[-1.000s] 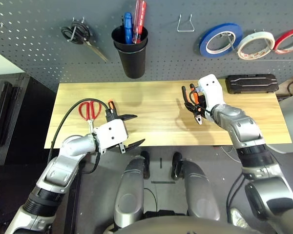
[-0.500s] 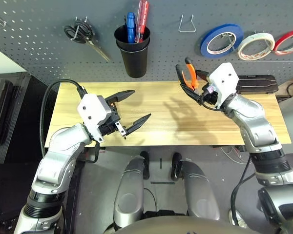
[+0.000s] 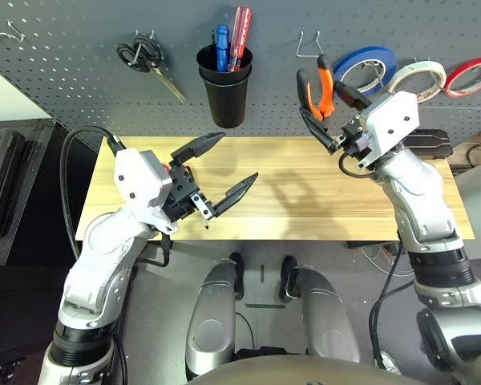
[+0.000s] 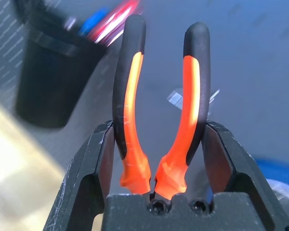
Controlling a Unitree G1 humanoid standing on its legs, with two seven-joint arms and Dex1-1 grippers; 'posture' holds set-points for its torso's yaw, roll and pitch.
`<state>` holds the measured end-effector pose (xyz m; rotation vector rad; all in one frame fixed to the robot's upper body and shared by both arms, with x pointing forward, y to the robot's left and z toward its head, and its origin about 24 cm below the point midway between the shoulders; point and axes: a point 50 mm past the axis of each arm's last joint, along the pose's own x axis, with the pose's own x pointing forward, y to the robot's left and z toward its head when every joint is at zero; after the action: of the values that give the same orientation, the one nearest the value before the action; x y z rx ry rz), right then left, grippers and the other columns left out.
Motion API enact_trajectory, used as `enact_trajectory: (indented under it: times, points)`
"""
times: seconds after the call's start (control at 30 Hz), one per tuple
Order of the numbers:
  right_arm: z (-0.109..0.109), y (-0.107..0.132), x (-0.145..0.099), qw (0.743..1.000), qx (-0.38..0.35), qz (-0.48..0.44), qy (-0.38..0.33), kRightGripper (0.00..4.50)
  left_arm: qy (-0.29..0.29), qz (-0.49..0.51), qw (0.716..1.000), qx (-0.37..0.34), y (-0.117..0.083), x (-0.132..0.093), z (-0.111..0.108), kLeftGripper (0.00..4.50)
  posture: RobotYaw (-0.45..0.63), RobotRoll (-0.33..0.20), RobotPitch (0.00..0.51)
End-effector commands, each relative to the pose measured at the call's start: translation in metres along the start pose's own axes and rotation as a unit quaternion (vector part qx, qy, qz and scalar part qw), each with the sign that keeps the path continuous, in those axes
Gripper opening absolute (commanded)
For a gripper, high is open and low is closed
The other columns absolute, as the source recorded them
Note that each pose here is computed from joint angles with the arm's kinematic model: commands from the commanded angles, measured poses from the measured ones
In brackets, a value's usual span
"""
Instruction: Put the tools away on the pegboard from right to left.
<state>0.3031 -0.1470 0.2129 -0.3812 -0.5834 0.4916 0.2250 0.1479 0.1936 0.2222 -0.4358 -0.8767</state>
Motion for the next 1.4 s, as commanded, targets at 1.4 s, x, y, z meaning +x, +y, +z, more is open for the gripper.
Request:
enact_trajectory:
  times: [1.4]
  points:
    - [-0.001,-0.012,0.087,0.986,0.057,-0.129,-0.085,2.96,-0.016,0.025,1.000,0.006,0.008,0.009,0.002,4.50,0.24,0.000,0.243]
